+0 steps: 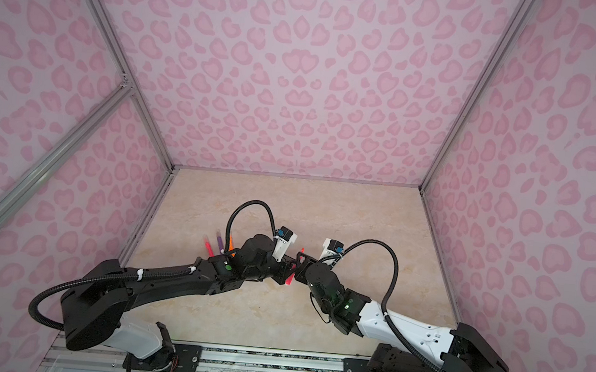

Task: Insert the pens into the pen caps
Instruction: 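Withdraw the right gripper and move it over the clear caps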

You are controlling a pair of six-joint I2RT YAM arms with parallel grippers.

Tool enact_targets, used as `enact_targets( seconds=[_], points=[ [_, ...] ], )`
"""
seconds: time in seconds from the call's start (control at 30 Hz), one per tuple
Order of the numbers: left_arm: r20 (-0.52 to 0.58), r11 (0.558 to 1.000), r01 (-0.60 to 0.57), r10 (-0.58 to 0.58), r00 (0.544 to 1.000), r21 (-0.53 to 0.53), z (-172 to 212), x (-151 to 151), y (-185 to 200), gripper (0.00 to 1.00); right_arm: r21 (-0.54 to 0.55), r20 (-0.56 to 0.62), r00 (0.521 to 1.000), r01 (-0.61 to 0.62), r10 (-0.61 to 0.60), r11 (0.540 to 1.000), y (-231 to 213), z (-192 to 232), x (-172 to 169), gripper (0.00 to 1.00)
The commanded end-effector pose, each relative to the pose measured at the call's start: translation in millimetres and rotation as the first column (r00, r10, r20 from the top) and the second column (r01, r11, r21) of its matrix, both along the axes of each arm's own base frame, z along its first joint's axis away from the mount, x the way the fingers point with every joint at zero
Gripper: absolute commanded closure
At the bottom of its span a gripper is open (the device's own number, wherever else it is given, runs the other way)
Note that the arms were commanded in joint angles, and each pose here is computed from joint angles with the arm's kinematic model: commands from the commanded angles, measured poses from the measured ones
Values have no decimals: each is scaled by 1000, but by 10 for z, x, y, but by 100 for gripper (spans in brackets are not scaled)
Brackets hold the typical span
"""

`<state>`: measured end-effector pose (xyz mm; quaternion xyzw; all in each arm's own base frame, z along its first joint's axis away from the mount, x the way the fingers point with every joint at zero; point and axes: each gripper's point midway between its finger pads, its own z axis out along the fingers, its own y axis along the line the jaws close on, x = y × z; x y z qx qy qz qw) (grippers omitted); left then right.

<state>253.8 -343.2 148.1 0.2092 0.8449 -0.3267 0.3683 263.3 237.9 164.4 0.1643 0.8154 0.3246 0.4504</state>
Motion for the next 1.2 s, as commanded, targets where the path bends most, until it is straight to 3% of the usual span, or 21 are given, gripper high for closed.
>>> enact_targets(
  seconds=[0.0,0.13,0.2,0.33,0.47,0.57,0.7,1.0,1.17],
  points=[
    [124,966,-253,258,958,-59,298,259,421,97,-71,6,995,96,-96,993,-235,-58,24,58],
    [212,916,-382,400,892,-119,564,227,895,97,-183,18,986,167,-167,969,-467,-47,95,54],
    [237,904,-392,424,874,-171,648,155,1042,97,-267,12,984,175,-179,948,-562,-20,145,51],
    [265,895,-400,441,857,-197,750,101,1171,97,-449,-65,985,114,-160,886,-685,-64,223,47],
    [253,899,-405,435,864,-164,695,137,1120,97,-566,-204,968,3,-144,824,-773,-463,167,44],
    [250,911,-383,410,877,-149,683,154,1036,97,-570,-286,948,-51,-140,820,-851,-847,111,43],
    [243,914,-384,405,881,-132,627,174,1003,97,-508,-363,927,-112,-95,854,-835,-1068,123,44],
    [235,918,-377,396,888,-124,621,181,966,97,-533,-396,911,-130,-111,836,-827,-1269,131,48],
    [231,919,-373,393,890,-128,622,173,962,97,-563,-400,906,-124,-138,817,-877,-1339,156,57]
  ],
)
